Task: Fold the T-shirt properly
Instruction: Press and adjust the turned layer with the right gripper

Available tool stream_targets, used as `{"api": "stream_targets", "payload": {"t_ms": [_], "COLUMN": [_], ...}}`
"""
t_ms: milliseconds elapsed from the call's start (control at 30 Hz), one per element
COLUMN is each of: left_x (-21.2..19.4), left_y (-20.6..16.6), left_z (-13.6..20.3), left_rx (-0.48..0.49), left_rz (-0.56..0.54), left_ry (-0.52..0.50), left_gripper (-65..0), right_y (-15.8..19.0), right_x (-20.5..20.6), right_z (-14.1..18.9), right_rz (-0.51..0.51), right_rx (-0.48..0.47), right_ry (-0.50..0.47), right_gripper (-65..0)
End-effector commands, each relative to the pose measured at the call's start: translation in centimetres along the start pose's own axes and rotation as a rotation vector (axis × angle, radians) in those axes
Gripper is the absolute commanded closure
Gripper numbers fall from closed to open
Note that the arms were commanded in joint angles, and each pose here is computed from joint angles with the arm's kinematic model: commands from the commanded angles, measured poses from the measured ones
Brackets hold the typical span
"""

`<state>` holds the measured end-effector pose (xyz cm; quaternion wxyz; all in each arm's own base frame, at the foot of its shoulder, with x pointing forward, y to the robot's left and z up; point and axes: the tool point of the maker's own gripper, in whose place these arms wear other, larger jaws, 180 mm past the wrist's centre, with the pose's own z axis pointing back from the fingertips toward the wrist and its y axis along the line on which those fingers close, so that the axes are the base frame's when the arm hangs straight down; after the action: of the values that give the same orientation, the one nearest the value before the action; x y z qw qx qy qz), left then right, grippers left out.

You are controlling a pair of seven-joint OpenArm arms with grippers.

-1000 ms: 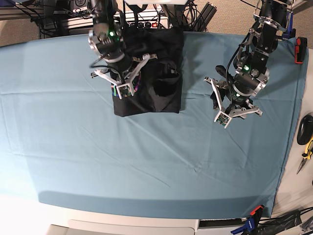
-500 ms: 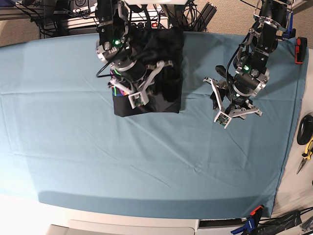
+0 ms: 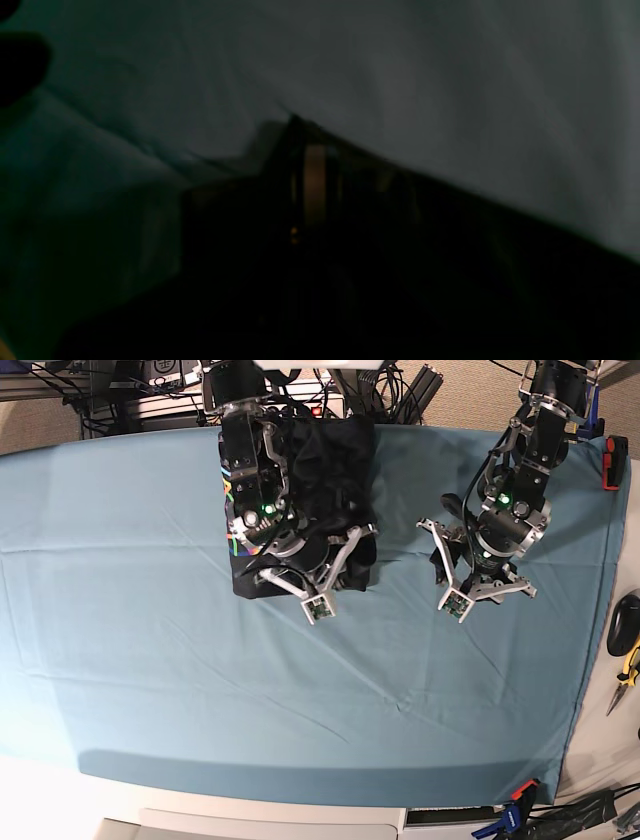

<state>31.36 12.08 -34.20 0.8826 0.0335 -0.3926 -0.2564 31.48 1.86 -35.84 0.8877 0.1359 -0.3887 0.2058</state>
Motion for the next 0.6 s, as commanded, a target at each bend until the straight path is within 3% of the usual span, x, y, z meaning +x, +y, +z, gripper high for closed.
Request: {"api": "stream_targets", "payload": {"t_ms": [0, 200, 400, 567], "left_x": [1.4, 1.5, 1.5, 1.4], "left_y": [0.7, 0.7, 0.7, 0.7], "left_z": [0.3, 0.3, 0.3, 0.3], "left_rx": [0.017, 0.017, 0.017, 0.017], "left_rz": [-0.004, -0.004, -0.004, -0.004], "left_ry": [-0.05, -0.051, -0.05, -0.05], "left_gripper": [-27.9, -27.9, -27.9, -27.9], "right_y": [-0.2, -1.9, -1.4, -0.6], "right_x": [3.3, 5.4, -0.5, -2.8], "right_z": [1.1, 6.3, 7.3, 7.3], "right_rz": [0.02, 0.029, -0.064, -0.082], "right_rx": [-0.017, -0.172, -0.196, -0.182], "right_ry": [-0.096, -0.183, -0.009, 0.033], "right_gripper": [0.0, 0.0, 0.0, 0.0]}}
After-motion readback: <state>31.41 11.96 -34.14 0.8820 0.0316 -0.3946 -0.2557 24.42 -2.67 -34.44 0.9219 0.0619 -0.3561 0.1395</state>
